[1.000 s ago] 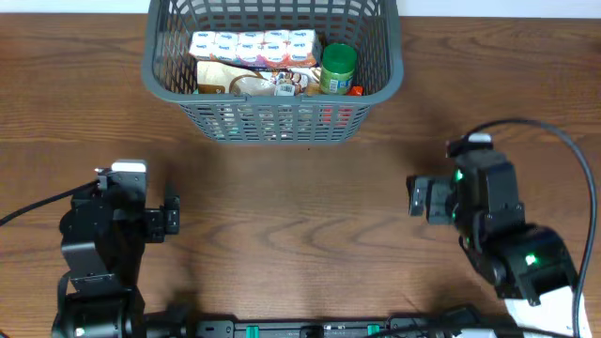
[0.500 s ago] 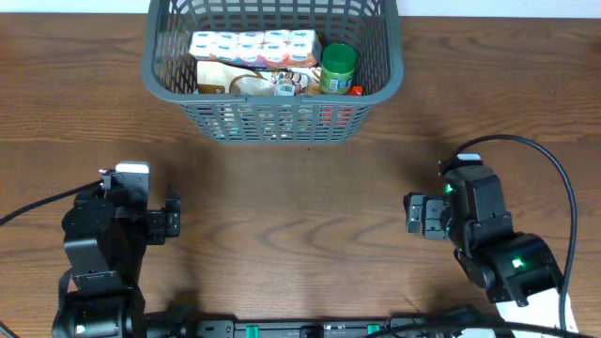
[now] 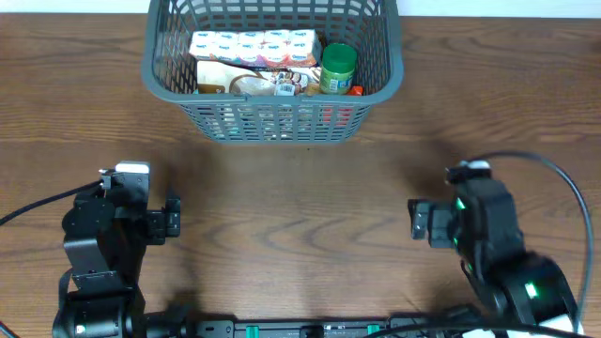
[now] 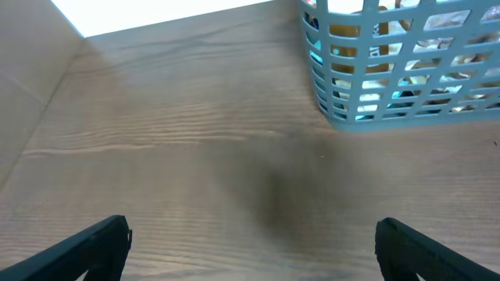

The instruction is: Pack container

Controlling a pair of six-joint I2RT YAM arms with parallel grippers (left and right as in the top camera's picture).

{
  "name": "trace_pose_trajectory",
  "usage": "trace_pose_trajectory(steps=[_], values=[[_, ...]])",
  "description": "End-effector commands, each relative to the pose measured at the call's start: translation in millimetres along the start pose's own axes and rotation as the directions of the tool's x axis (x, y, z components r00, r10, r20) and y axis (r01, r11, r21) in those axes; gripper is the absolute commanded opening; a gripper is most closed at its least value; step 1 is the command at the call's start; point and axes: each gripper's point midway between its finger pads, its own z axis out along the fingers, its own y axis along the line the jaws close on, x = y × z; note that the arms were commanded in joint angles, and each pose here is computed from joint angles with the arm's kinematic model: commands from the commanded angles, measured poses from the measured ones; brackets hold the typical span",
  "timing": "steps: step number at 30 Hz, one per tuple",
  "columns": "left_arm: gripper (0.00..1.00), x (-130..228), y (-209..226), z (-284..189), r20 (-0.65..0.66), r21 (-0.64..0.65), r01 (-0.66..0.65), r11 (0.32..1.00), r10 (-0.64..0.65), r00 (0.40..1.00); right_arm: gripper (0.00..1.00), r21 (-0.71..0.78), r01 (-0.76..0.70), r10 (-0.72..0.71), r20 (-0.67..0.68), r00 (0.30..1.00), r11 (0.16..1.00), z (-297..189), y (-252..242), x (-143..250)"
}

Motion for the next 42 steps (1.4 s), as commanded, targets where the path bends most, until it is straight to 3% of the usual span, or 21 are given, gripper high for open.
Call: trace_pose_trajectory(steps=[1,8,12,15,20,26,42], values=[[0.98,1.7,1.3,0.8,-0.008,-0.01,-0.007,1.0,0.007,1.0,0.99,-0.044,0.006,-0.001,0.11,0.994,0.999,-16.4,-3.7,10.6],[0.98,1.7,1.3,0.8,-0.008,-0.01,-0.007,1.0,0.007,1.0,0.99,-0.129,-0.047,0.087,0.328,0.941,0.991,3.9,-5.6,40.8],[0.98,1.7,1.3,0.8,-0.008,-0.01,-0.007,1.0,0.007,1.0,0.99,-0.177,-0.046,0.127,0.483,0.866,0.983,16.9,1.7,20.5],[0.98,1.7,1.3,0.8,-0.008,-0.01,-0.007,1.0,0.007,1.0,0.99,-0.192,-0.014,0.134,0.625,0.769,0.981,18.7,6.3,-4.3],[0.99,1.7,1.3,0.8,-0.008,-0.01,-0.007,1.0,0.007,1.0,0.99,-0.137,0.044,0.071,0.735,0.674,0.99,22.6,6.6,-17.7],[0.98,1.7,1.3,0.8,-0.008,-0.01,-0.007,1.0,0.007,1.0,0.99,-0.037,0.013,0.017,0.717,0.697,0.999,43.1,-8.3,-5.6],[0.98,1.7,1.3,0.8,-0.008,-0.01,-0.007,1.0,0.007,1.0,0.99,-0.061,0.037,0.017,0.71,0.703,0.997,45.5,-3.9,-3.7]])
